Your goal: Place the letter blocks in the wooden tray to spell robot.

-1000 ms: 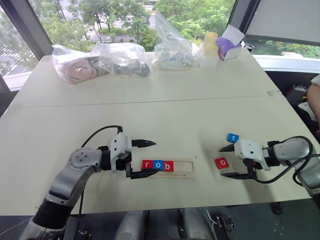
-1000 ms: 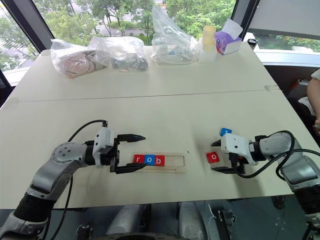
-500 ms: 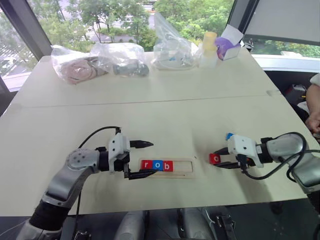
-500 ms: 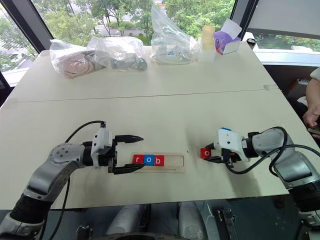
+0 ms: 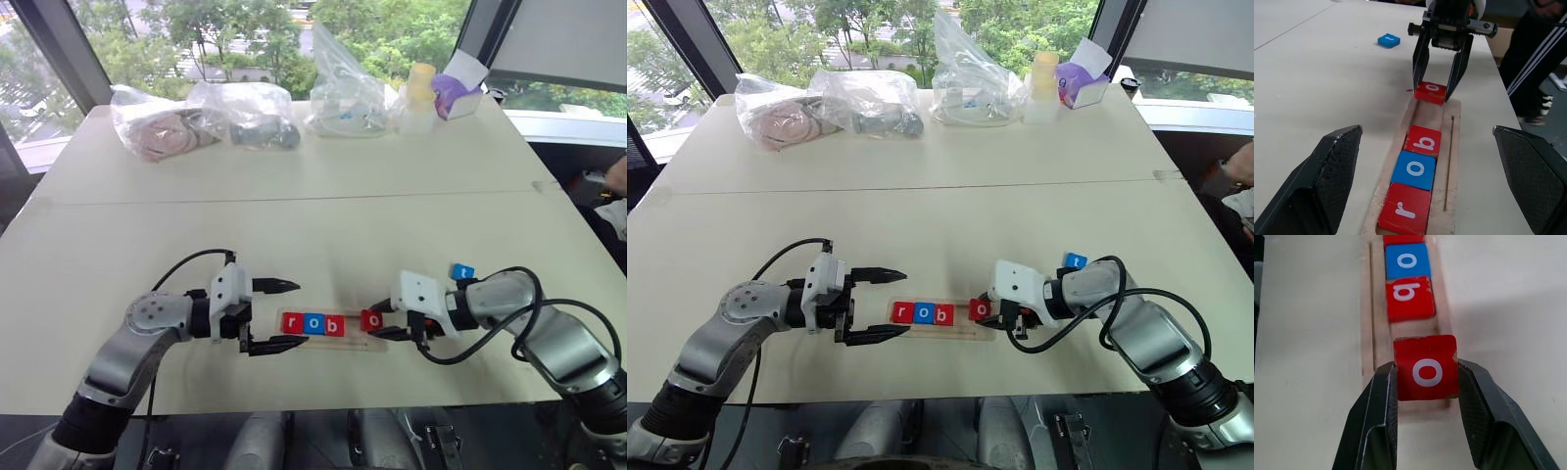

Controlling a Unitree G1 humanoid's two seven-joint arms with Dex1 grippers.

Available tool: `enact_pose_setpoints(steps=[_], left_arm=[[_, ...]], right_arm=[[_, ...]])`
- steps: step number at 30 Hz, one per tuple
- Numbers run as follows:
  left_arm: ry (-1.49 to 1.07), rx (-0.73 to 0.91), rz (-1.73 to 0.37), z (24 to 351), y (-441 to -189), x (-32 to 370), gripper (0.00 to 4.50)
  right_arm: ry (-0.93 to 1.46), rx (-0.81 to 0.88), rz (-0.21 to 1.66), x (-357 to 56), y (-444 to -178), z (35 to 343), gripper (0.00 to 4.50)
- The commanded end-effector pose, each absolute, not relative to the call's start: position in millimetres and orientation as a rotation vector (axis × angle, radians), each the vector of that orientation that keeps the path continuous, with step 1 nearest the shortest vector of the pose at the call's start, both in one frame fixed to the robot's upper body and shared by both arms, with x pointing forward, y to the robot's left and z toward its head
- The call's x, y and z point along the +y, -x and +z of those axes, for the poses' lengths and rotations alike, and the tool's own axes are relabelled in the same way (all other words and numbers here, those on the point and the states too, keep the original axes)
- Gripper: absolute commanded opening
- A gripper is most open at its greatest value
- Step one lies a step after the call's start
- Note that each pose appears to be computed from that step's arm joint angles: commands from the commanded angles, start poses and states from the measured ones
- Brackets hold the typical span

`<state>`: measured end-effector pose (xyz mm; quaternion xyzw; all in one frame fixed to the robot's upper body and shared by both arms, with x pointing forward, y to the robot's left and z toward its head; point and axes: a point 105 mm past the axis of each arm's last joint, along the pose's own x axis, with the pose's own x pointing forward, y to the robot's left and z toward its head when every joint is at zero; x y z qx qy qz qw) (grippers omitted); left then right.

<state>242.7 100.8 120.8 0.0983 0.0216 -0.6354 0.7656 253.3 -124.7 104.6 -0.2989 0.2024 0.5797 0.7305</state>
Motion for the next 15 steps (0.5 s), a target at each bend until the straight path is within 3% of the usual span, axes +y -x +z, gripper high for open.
enact_pose_setpoints(steps=[1, 15], left_arm=[[-0.238, 0.001, -1.385, 131, -241, 101, 4.50], [-0.234, -0.005, -1.371, 131, -241, 100, 4.50]], right_arm=[[0.679, 0.400, 1.288, -113, -251, 111, 1.14], [0.667, 0.395, 1.315, -101, -250, 105, 1.14]])
